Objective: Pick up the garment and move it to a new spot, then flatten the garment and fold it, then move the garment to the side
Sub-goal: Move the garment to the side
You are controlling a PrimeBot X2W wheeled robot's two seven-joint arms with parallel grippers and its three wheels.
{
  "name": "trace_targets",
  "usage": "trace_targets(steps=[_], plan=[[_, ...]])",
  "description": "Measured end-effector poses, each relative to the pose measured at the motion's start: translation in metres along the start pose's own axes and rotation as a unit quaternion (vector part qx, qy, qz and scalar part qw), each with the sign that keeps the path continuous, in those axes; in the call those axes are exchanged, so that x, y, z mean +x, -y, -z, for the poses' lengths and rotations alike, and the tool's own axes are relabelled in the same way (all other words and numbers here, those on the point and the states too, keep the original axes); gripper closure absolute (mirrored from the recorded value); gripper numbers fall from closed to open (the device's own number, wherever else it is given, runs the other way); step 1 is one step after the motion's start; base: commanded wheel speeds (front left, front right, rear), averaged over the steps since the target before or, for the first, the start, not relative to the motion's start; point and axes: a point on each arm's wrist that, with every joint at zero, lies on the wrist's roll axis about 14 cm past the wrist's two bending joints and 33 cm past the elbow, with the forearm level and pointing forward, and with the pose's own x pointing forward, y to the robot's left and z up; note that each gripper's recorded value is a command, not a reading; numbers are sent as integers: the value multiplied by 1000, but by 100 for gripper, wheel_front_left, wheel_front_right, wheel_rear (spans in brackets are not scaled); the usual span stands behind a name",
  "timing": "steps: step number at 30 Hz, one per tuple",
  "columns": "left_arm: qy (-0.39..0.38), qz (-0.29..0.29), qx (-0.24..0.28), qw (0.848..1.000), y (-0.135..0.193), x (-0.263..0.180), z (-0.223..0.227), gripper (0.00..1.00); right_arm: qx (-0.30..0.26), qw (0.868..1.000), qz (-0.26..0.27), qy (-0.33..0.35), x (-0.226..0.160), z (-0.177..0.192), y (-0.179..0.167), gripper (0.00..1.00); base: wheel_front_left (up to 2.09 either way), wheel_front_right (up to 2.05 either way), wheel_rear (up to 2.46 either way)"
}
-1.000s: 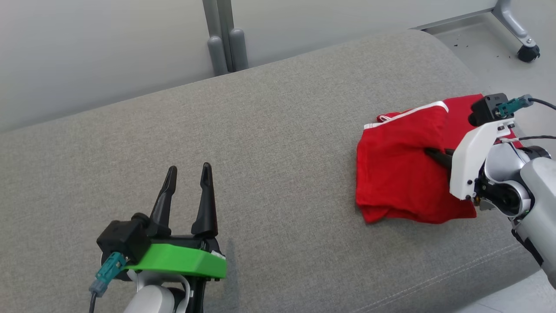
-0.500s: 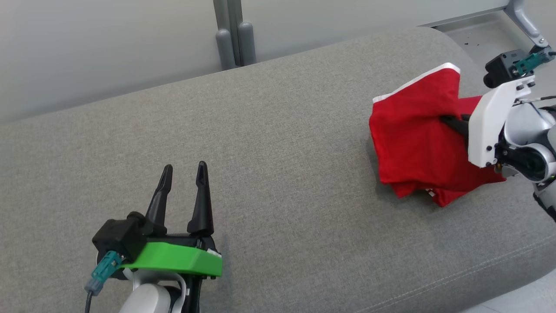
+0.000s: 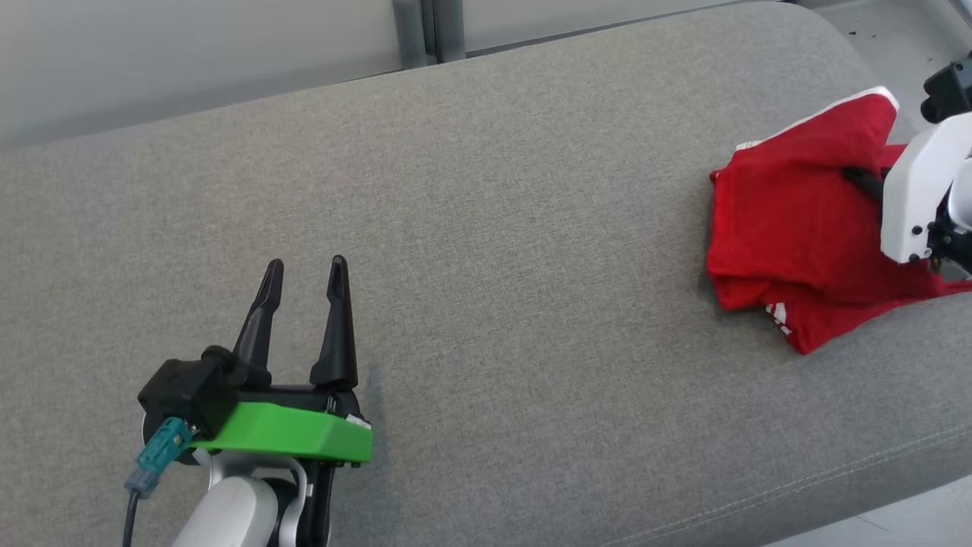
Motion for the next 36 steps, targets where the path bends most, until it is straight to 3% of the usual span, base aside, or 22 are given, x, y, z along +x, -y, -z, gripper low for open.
trace_targets(steps=[5,9,24,36], plan=[[-7,-10,5,1000,-11,2,4,0,-12,999,-1,31,10,-20,-1,100,0,0,0],[-9,-12,6,1000,-14,4,4,0,-35,999,-7,8,19,-8,-7,100,0,0,0],[-32,-18,23,999,-26,6,12,0,-76,994,75,-32,29,32,55,100,0,0,0],[-55,-20,36,998,-35,6,21,0,-208,970,114,-44,46,40,79,100,0,0,0]])
